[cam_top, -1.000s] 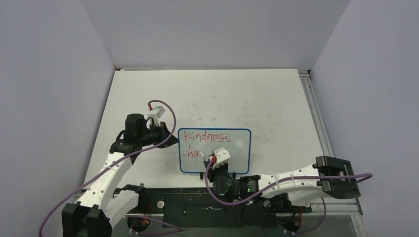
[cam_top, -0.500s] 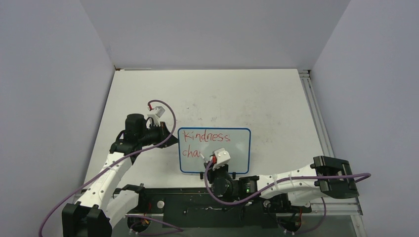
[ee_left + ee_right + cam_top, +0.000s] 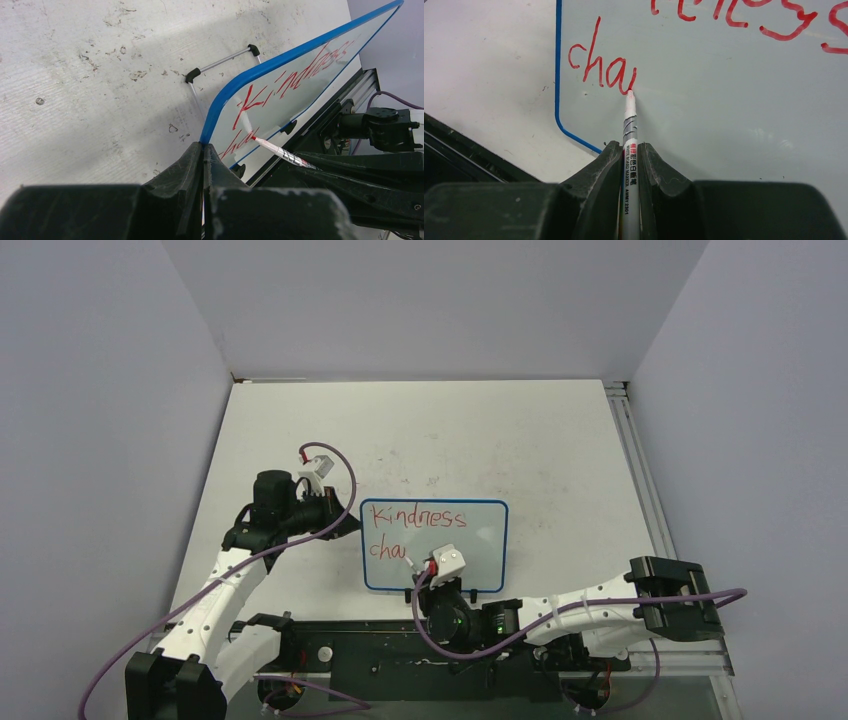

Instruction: Write a sentence on the whiteboard

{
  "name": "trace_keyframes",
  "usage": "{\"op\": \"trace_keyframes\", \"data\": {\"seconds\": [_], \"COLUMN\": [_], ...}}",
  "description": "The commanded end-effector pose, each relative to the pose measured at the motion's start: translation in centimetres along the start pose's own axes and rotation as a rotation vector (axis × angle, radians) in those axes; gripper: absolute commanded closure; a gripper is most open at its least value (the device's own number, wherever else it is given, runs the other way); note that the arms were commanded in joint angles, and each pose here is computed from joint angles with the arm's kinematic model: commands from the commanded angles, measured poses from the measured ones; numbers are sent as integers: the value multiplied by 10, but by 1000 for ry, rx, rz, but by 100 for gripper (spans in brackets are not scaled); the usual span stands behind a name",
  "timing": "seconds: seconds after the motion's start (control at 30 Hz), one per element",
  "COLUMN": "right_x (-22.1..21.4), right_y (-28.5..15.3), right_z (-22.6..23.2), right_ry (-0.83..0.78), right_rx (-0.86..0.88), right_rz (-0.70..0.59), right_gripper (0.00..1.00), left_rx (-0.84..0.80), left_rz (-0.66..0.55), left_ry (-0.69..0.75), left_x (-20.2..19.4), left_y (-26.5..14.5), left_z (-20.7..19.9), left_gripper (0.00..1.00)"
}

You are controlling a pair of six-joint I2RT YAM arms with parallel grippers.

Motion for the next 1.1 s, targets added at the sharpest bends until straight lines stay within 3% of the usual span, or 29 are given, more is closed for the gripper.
{"op": "trace_keyframes", "data": {"seconds": [0.0, 1.07], "right_x": [8, 25], "right_y": [2, 2], "right_z": [-7, -19], "right_ry": [-6, 13], "right_rx": [-62, -114], "right_rz": [-45, -98], "right_gripper": [95, 95], "left_rx": [-25, -27], "left_rz": [-49, -49], "left_ry": [47, 48], "left_x": [18, 18], "left_y": [-5, -4], "left_z": [-10, -11], "left_gripper": [100, 100]}}
Point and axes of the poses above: each gripper's point midway between its finger pads, its own y axis out along the fingers, its own z axis along the line the jaws close on, x = y × z, the point moved 3 cm from there along -y, back along the fingers, and after that the axes turned 4 degrees about y, right-handed, at the moved point
